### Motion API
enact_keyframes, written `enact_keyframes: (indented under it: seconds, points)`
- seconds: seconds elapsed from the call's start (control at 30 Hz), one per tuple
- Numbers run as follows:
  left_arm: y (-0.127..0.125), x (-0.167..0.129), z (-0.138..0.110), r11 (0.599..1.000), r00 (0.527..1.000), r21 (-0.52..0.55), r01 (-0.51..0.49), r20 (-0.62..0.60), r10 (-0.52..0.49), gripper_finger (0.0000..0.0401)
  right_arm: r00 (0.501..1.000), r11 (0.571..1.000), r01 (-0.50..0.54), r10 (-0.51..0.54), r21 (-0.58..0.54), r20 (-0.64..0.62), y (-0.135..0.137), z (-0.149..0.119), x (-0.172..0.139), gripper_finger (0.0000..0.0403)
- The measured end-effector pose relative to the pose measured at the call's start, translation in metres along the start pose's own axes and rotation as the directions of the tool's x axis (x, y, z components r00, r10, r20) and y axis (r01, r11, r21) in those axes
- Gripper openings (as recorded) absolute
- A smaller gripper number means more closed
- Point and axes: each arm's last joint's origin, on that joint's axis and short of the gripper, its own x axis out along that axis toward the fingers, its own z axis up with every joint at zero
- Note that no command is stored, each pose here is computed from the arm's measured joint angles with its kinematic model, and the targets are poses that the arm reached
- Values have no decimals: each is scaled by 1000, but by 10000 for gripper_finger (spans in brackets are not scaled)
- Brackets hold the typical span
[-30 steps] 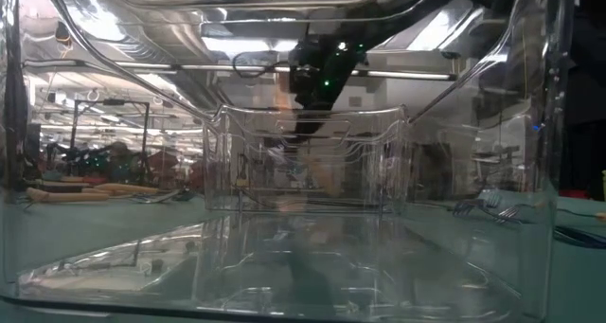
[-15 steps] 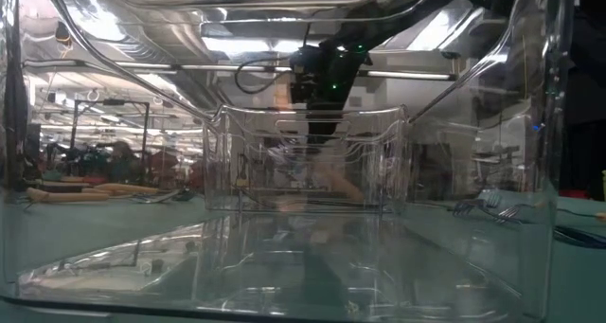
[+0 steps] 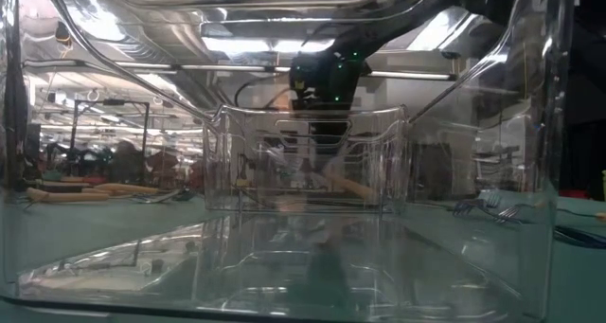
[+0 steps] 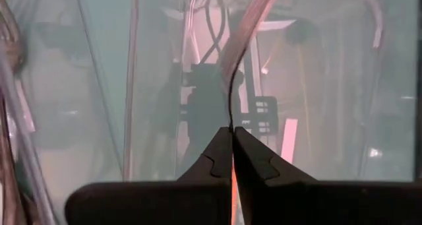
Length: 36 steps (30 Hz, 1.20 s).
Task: Sort silverware by color (type)
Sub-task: Put the yellow fork into the top transparent bin
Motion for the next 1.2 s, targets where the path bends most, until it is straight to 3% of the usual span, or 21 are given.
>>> enact_keyframes:
  seconds: [0.27, 1.03, 1.2]
  points:
    - [0, 0, 0, 1000, 1000, 0, 0, 0, 0, 84, 999, 999, 52, -52, -1, -4, -2, 1, 0, 1]
    - [0, 0, 0, 1000, 1000, -1, 0, -1, 0, 84, 998, 998, 64, -64, -3, 27, -3, 4, -1, 1]
    - [0, 0, 0, 1000, 1000, -1, 0, -2, 0, 84, 998, 998, 64, -64, -3, 27, -3, 4, -1, 29]
